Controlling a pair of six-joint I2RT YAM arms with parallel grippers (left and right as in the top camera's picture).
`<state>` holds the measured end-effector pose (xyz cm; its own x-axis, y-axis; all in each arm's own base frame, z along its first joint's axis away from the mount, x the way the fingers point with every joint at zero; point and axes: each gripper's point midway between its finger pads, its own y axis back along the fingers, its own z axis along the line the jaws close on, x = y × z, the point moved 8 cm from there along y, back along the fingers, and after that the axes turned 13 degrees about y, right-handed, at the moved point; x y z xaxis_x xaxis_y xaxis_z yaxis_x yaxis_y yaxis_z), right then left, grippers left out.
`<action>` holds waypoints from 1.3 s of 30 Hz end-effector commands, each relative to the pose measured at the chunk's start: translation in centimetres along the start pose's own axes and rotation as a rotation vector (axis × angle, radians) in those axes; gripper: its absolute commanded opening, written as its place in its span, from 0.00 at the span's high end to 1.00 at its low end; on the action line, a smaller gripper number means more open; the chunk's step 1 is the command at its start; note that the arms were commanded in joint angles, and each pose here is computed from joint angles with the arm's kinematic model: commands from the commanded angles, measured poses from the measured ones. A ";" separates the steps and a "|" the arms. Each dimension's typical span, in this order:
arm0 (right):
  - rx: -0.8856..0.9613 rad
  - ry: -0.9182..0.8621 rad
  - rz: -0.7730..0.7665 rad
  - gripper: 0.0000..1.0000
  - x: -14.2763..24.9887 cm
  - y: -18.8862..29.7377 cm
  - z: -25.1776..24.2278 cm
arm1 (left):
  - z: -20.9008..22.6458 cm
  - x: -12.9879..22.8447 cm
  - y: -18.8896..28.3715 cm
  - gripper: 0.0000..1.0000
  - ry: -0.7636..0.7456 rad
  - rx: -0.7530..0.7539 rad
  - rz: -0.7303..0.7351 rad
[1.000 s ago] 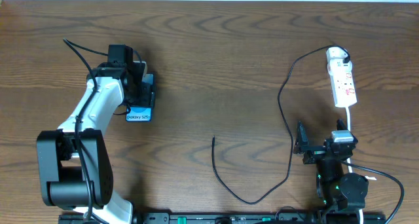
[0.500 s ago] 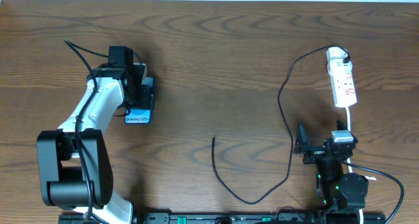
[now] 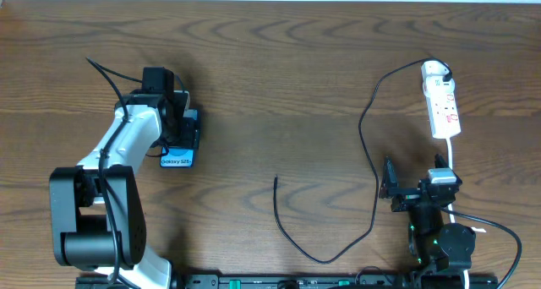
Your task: Plug charger to phone and switch on socket
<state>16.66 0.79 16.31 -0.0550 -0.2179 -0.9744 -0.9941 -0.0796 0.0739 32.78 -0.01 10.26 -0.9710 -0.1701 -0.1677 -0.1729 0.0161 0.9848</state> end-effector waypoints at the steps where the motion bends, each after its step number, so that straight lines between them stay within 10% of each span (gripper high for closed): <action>1: -0.012 -0.010 -0.005 0.01 0.0 0.0 0.2 | 0.1 0.0 0.6 0.93 0.010 -0.008 -0.026; 39: -0.012 -0.010 -0.005 0.01 0.0 0.0 0.2 | 0.4 1.6 -3.6 0.93 0.014 -0.010 0.023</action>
<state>16.66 0.79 16.31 -0.0551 -0.2176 -0.9745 -0.9941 -0.0796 0.0739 32.46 -0.01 7.64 -0.9693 -0.1701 -0.1777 -0.1830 0.0161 0.9830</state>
